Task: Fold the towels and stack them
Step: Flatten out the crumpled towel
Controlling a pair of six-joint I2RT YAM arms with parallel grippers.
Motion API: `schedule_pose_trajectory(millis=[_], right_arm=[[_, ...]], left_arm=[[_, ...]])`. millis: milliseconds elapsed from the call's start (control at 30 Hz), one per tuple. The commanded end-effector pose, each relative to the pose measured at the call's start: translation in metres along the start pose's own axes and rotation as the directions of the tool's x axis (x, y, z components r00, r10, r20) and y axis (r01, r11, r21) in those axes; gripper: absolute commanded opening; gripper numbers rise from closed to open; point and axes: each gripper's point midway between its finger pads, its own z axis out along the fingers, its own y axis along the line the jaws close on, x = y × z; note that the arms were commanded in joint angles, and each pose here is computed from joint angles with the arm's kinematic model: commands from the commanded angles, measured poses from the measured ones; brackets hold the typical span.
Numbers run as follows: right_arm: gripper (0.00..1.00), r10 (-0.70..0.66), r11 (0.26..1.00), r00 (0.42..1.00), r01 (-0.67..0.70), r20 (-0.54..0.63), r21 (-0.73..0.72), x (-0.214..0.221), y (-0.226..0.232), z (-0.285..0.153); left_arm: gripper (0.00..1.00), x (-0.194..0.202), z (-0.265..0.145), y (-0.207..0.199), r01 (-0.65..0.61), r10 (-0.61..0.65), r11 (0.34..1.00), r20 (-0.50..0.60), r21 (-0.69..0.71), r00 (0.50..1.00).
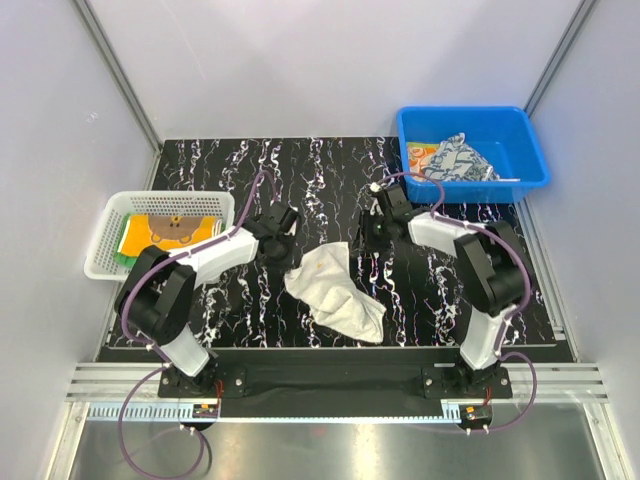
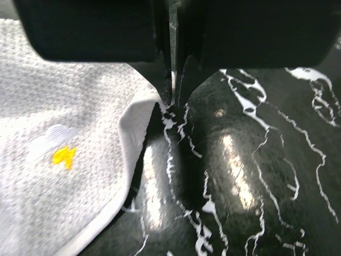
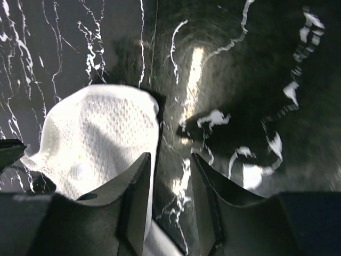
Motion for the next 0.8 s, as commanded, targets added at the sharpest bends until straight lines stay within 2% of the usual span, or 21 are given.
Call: schedule_pose_trajectory(millis=[0,167,333,767], right_arm=[[0.43,-0.064,0.991,0.997,0.069,0.046,-0.116,-0.026,0.027,0.01],[0.42,-0.105,0.988,0.992,0.112,0.072,-0.102,-0.037,0.026,0.03],[0.41,-0.169,0.984,0.985,0.171,0.045,-0.043,-0.028,0.011,0.05],[0.34,-0.206,0.978,0.978,0.205,-0.016,-0.035,-0.007,0.005,0.053]], left_arm=[[0.0,-0.022,-0.003,-0.011,0.04,-0.045,0.998,0.1,0.052,0.994],[0.0,-0.022,-0.001,-0.009,0.041,-0.046,0.998,0.099,0.047,0.994],[0.0,-0.024,-0.003,-0.011,0.036,-0.042,0.998,0.103,0.053,0.994],[0.0,-0.028,-0.005,-0.013,0.03,-0.036,0.998,0.111,0.058,0.993]])
